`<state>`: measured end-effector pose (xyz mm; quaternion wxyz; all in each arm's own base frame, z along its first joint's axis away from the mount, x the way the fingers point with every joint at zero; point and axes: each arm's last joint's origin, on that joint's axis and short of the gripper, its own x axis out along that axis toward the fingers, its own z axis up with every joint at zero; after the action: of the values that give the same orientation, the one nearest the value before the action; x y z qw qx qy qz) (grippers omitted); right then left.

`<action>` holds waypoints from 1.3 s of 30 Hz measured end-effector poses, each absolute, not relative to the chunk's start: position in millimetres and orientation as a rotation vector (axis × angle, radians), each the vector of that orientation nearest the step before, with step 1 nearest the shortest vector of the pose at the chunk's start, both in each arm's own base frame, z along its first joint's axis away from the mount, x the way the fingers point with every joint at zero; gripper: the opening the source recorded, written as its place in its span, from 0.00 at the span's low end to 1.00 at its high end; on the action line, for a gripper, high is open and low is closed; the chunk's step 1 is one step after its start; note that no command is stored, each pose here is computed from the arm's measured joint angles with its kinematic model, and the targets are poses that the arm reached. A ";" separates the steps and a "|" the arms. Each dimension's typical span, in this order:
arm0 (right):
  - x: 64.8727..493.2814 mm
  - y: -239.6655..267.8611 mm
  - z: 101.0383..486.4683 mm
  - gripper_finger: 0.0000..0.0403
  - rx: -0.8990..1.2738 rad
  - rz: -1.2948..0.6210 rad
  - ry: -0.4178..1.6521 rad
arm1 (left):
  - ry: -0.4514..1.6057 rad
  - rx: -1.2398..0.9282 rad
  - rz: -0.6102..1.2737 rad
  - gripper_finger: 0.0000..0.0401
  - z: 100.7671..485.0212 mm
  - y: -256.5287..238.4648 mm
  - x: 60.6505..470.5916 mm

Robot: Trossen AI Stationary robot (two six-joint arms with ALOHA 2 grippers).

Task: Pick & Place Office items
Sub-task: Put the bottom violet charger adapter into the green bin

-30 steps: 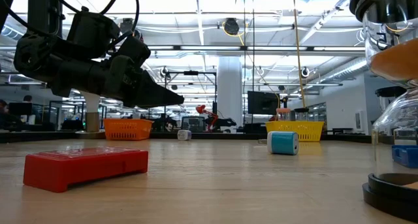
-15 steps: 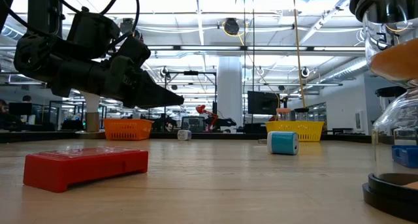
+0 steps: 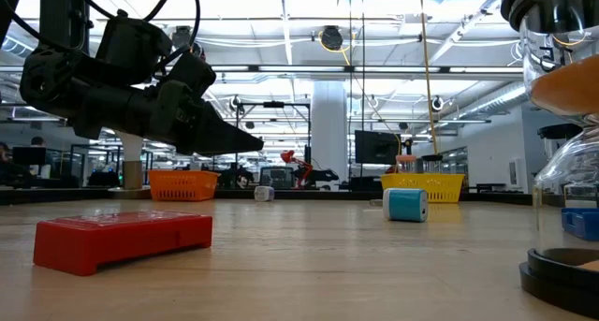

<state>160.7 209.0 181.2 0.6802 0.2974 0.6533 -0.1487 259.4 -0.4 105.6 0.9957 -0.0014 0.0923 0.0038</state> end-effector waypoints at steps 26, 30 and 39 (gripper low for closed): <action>159.7 212.7 182.2 0.02 0.685 -0.284 1.502 | 0.184 -0.003 0.008 0.05 105.6 -0.4 259.4; 158.2 209.5 181.4 0.02 0.644 -0.311 1.492 | 0.184 -0.002 0.008 0.05 105.6 -0.4 259.4; 158.7 210.0 181.5 0.02 0.642 -0.298 1.488 | 0.184 -0.003 0.008 0.05 105.6 -0.4 259.4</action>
<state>158.7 210.0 181.5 0.6793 0.2858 0.6627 -0.1329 259.4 -0.4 105.6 0.9958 -0.0014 0.0919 0.0038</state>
